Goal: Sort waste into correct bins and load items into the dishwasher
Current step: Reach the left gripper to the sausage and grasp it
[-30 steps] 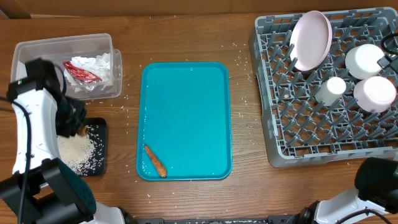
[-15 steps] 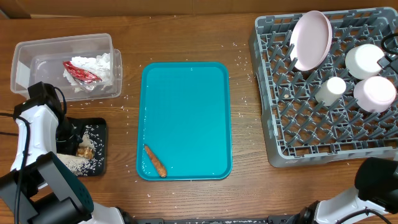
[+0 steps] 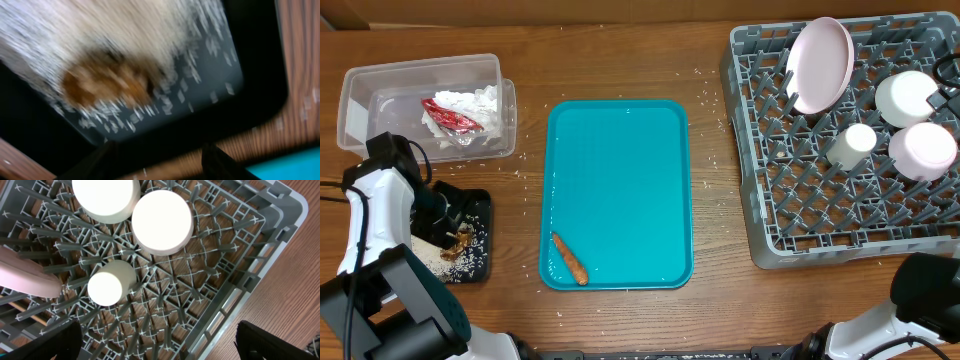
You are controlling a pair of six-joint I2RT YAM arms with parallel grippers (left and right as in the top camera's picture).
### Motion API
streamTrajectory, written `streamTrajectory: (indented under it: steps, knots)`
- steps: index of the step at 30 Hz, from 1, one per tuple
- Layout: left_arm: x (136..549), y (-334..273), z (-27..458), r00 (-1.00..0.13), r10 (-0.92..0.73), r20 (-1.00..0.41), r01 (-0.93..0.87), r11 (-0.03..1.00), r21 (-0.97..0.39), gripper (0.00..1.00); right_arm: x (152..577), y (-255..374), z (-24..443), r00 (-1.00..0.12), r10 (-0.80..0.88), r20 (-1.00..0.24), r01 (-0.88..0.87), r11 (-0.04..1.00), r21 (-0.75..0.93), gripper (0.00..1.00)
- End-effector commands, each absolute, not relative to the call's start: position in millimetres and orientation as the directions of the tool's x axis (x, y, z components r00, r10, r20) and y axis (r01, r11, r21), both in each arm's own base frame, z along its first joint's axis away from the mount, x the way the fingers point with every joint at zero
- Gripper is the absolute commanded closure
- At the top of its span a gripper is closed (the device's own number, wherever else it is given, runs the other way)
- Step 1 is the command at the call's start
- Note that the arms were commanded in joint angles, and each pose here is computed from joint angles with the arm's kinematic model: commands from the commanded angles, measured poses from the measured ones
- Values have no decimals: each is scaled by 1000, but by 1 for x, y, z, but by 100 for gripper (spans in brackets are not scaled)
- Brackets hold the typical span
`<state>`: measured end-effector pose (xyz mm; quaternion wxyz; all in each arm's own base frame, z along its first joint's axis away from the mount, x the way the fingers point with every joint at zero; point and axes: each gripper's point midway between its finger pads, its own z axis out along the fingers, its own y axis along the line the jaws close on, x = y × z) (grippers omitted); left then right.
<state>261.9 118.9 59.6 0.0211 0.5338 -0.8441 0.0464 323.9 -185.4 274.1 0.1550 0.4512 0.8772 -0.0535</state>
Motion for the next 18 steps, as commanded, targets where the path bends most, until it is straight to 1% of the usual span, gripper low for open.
streamTrajectory:
  steps: [1, 4, 7, 10, 15, 18]
  knots:
    - [280, 73, 83, -598, -788, 147, -795, 559, -237, 44, 323, -186, 277, -537, 778, -327, 811, 582, 53, 0]
    - [277, 49, 95, -668, -732, 135, -739, 628, -245, 43, 323, -186, 277, -537, 778, -327, 811, 582, 53, 0]
    - [272, 27, 107, -712, -690, 126, -696, 673, -248, 41, 323, -186, 277, -537, 778, -327, 811, 583, 53, 0]
    - [263, 5, 114, -749, -647, 143, -661, 713, -234, 33, 323, -186, 277, -537, 778, -327, 811, 583, 53, 0]
    - [234, -17, 102, -760, -613, 216, -644, 756, -117, 30, 323, -186, 277, -537, 778, -327, 811, 582, 53, 0]
    - [223, -27, 86, -743, -625, 239, -657, 749, -82, 29, 323, -186, 277, -537, 778, -327, 811, 582, 53, 0]
